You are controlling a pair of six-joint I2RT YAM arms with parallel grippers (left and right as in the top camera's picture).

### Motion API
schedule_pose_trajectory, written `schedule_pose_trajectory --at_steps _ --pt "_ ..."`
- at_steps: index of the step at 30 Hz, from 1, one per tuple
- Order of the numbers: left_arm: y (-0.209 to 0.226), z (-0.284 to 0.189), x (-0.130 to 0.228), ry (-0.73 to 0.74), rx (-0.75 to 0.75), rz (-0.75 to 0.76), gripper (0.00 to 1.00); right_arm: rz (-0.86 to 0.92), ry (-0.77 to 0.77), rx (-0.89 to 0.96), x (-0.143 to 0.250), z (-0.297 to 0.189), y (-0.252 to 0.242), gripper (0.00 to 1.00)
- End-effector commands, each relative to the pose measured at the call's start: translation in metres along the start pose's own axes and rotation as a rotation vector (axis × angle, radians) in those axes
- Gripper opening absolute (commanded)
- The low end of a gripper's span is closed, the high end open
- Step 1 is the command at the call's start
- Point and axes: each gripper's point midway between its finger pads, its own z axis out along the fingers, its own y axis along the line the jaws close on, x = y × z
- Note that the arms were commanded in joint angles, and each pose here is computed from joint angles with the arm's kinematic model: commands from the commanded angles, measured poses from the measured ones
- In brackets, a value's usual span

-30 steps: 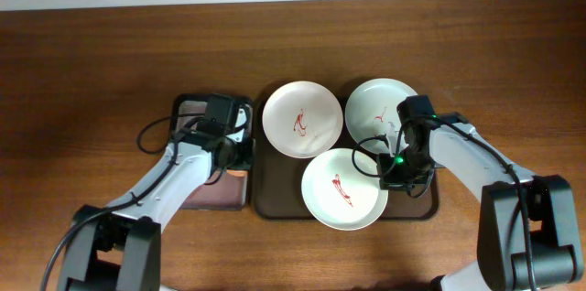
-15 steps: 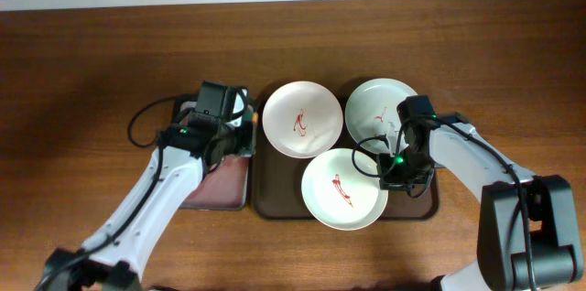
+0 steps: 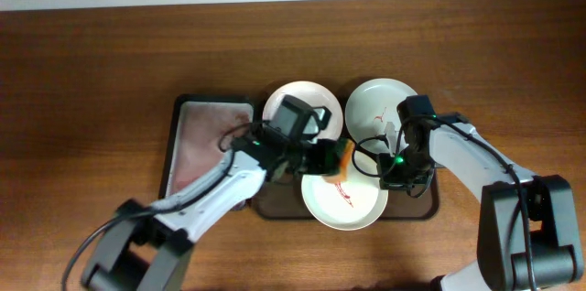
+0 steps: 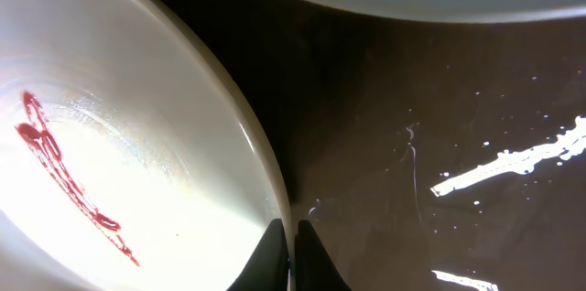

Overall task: Clean dirty plates on tray and stack at the side
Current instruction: 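Move the sponge onto the cream plate and scrub it with the left gripper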

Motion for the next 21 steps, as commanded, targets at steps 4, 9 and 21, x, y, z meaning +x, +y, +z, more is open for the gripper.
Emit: schedule_pose_trajectory --at_steps 4,9,21 --pt "-0.027 0.042 0.032 0.161 0.128 -0.212 0.00 -0.007 -0.001 0.017 -0.002 0.000 -0.001 0.04" --pt "-0.025 0.062 0.055 0.226 0.100 -0.260 0.00 -0.007 -0.001 0.017 -0.002 0.000 -0.001 0.04" --pt "0.061 0.041 0.019 0.066 -0.193 -0.145 0.00 -0.007 0.002 0.018 -0.002 0.000 -0.001 0.04"
